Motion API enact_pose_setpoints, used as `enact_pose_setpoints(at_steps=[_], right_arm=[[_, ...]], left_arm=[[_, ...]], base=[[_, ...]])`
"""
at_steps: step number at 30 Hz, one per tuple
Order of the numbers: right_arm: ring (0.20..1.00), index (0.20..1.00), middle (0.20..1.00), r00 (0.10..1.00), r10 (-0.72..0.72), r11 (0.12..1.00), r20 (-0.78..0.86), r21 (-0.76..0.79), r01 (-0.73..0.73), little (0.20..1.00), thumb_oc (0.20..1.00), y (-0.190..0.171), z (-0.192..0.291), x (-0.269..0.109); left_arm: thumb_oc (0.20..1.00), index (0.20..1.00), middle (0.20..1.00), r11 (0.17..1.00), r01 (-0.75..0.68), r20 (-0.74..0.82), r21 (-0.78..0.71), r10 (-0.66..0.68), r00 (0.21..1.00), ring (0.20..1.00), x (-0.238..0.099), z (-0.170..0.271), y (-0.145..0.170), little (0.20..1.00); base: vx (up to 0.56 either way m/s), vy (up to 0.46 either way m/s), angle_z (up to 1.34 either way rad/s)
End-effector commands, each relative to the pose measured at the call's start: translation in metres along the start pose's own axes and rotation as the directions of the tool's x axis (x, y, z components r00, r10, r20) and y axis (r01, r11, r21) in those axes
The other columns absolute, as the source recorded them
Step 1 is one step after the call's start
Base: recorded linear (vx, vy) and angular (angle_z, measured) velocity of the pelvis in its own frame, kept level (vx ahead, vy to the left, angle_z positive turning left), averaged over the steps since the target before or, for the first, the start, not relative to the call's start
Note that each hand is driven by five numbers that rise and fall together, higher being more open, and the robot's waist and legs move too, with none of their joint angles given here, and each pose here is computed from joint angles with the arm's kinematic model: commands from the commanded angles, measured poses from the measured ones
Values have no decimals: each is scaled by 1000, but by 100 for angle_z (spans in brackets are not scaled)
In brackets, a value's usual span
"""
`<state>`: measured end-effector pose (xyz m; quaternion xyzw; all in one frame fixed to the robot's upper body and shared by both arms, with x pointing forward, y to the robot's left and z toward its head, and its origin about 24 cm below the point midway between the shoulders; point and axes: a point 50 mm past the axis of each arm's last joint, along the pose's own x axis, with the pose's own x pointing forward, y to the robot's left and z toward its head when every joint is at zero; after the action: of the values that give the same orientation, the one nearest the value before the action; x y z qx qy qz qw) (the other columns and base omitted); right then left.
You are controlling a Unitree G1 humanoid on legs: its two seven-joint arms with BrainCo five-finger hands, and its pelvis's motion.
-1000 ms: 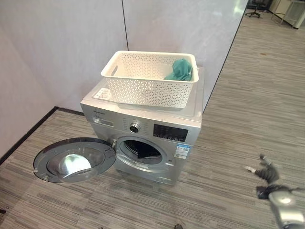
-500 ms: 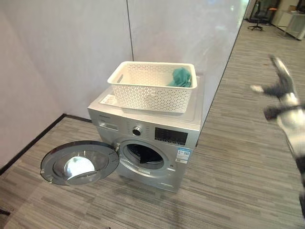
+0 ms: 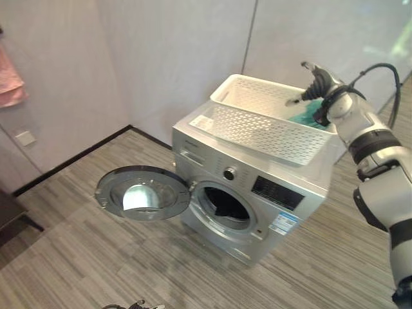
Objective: Grab the laundry basket,head to the washer,open it,put in the laundry and shut it.
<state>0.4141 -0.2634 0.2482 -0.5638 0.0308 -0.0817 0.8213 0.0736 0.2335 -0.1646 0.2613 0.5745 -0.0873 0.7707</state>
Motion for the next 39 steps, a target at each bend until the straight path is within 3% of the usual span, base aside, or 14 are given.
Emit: enact_pose_setpoints(at_steps=[1,10,16,23,29,32,39], right_arm=[[1000,1000,1000,992,-83,988,-100,-139,69,1000,1000,-47,-23,-6],[1000,1000,1000,959,-115,978,-258,-200,63,1000,1000,-66,-91,-30],[1000,1000,1000,970,-66,974,-232,-226,12,1000,1000,-58,-94,-31],[1000,1000,1000,991,-71,993,-116,-106,59,1000,1000,-54,-74,-27],[1000,1000,1000,993,79,990,-90,-108,-88,1000,1000,-22,-61,-20],[1000,1000,1000,973,219,959,-71,-165,-228,1000,1000,6,-54,-19],[1000,1000,1000,941,334,920,-53,-196,-338,1000,1000,39,-50,-21]], left_arm=[[1000,1000,1000,1000,-24,-173,2,24,985,1000,-10,-51,17,1000],[1000,1000,1000,996,-68,-264,-64,49,963,1000,-15,-67,23,1000],[1000,1000,1000,992,-91,-259,-90,65,964,1000,-12,-60,26,1000],[1000,1000,1000,995,-89,-239,-37,78,968,1000,-9,-49,28,1000],[1000,1000,1000,998,-68,-238,7,67,969,1000,-9,-50,28,1000],[1000,1000,1000,999,-47,-250,11,48,967,1000,-11,-55,26,1000],[1000,1000,1000,1000,-5,-271,4,6,963,1000,-13,-63,14,1000]], base=[[79,-27,29],[97,-91,78],[103,-164,27],[41,-88,-1],[6,-30,-10],[1,1,-14],[-12,5,-9]])
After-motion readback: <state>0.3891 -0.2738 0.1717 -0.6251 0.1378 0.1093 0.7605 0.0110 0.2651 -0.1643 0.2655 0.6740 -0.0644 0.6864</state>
